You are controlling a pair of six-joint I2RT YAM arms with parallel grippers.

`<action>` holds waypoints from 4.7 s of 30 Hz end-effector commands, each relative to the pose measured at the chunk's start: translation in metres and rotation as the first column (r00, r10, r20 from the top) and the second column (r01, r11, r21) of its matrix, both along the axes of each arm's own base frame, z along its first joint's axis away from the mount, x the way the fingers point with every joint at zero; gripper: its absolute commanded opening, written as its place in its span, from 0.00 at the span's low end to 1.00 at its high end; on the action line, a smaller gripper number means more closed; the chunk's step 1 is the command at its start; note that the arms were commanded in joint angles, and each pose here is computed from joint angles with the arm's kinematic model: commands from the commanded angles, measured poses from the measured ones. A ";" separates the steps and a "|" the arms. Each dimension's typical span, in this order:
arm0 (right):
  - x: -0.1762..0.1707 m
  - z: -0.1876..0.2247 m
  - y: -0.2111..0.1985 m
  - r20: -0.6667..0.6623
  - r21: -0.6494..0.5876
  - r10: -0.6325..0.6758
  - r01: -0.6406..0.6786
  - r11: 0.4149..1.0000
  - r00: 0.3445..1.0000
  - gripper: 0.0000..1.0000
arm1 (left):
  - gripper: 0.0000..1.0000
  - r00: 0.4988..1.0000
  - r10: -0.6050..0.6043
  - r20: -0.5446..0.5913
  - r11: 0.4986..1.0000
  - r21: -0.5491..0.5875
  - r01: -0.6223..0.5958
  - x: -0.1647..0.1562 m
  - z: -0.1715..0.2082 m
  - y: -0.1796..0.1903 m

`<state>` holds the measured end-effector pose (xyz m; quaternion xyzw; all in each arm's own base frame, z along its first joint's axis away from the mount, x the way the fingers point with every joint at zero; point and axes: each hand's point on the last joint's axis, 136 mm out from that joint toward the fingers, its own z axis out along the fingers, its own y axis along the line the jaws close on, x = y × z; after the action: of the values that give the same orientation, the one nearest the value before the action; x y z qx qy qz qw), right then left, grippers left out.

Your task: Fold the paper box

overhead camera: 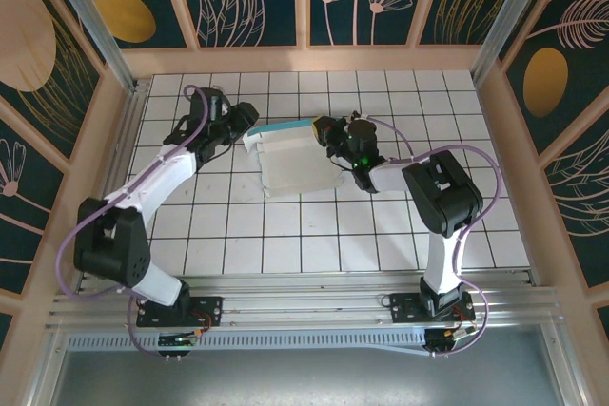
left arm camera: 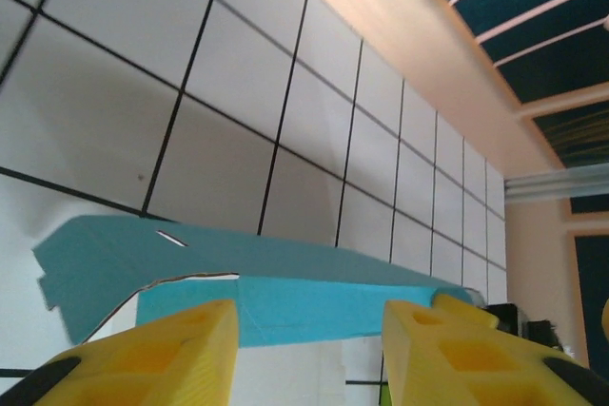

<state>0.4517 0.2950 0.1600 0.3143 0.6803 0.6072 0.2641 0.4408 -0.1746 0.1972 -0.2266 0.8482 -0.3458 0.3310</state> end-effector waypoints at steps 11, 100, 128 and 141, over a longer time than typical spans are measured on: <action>0.002 -0.012 -0.002 0.004 -0.025 0.006 -0.006 1.000 1.000 0.00 | 0.43 0.993 -0.103 -0.052 0.991 -0.089 0.098 0.011 -0.022 -0.027; 0.037 -0.046 -0.017 -0.116 -0.120 -0.063 0.049 0.992 0.991 0.00 | 0.48 0.997 -0.030 -0.069 0.884 0.463 0.059 0.045 -0.157 -0.003; 0.038 -0.047 -0.018 -0.116 -0.119 -0.067 0.053 0.992 0.991 0.00 | 0.43 0.974 -0.149 0.172 0.906 0.419 0.065 0.020 -0.104 -0.007; 0.038 -0.045 -0.024 -0.117 -0.128 -0.077 0.062 0.990 0.990 0.00 | 0.41 0.995 -0.069 0.074 0.919 0.393 0.035 0.048 -0.147 -0.013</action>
<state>0.4930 0.2819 0.1471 0.3392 0.6919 0.5751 0.2746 0.4802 -0.1923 0.0509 -0.1010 0.8915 -0.2027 0.3923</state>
